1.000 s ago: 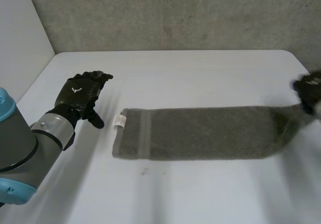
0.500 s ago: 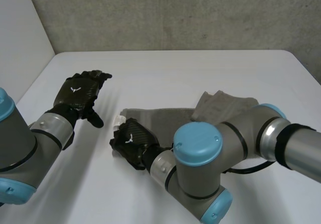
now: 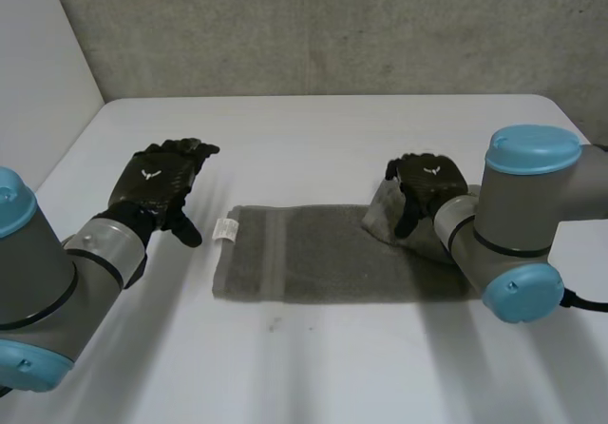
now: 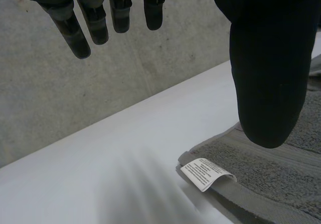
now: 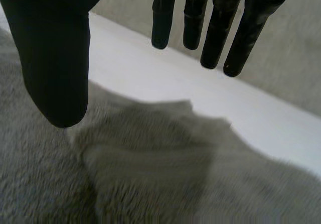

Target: Fold the towel.

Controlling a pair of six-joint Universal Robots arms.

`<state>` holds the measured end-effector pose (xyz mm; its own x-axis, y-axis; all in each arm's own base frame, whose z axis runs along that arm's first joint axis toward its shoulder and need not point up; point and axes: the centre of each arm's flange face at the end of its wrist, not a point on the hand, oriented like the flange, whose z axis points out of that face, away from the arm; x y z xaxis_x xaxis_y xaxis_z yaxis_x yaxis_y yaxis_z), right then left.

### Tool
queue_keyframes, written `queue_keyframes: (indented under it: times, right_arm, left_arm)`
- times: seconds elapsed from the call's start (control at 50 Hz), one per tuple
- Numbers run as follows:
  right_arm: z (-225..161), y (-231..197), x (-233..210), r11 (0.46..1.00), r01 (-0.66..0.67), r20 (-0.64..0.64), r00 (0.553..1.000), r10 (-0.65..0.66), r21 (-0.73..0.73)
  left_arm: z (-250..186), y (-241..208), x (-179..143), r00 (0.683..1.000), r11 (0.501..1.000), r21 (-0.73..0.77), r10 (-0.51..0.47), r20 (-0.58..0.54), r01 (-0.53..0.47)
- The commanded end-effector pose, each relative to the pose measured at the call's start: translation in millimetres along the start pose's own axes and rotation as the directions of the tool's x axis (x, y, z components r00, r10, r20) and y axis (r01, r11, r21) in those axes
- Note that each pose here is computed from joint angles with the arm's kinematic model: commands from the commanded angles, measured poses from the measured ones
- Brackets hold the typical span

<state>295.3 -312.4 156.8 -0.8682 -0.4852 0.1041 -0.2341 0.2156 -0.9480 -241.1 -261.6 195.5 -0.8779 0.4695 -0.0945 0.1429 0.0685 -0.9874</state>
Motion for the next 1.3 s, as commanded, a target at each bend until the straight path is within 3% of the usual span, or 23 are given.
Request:
queue_keyframes:
  times: [0.02, 0.16, 0.66, 0.88, 0.98, 1.1, 1.14, 1.3]
  right_arm:
    - [16, 21, -1, 0.998, -0.046, 0.02, 0.999, 0.047, -0.05]
    - [26, 28, -6, 0.987, -0.147, 0.092, 0.984, 0.152, -0.062]
    - [38, 34, -7, 0.984, -0.165, 0.1, 0.98, 0.17, -0.06]
    - [20, -33, -16, 0.98, -0.161, 0.142, 0.979, 0.144, 0.114]
    - [2, -58, -66, 0.965, -0.169, 0.259, 0.959, 0.114, 0.201]
    - [-12, -52, -113, 0.962, -0.169, 0.365, 0.927, 0.082, 0.214]
    - [-17, -33, -143, 0.968, -0.157, 0.425, 0.903, 0.062, 0.193]
    - [-25, 20, -189, 0.992, -0.085, 0.503, 0.864, 0.027, 0.093]
  left_arm:
    - [-1, 3, 3, 1.0, 1.0, -0.008, 0.004, -0.008, -0.004]
    - [-1, 3, 2, 1.0, 1.0, -0.002, 0.006, -0.007, -0.006]
    - [-2, 4, 3, 1.0, 1.0, -0.005, 0.007, -0.009, -0.007]
    - [-2, 1, 2, 1.0, 1.0, 0.007, 0.009, -0.006, -0.009]
    - [-2, -2, 0, 1.0, 1.0, 0.014, 0.01, 0.001, -0.01]
    - [-2, -8, -7, 1.0, 0.999, 0.033, 0.01, 0.023, -0.011]
    - [-1, -11, -13, 0.999, 0.999, 0.04, 0.01, 0.041, -0.011]
    - [-2, -10, -14, 0.999, 0.999, 0.037, 0.009, 0.042, -0.01]
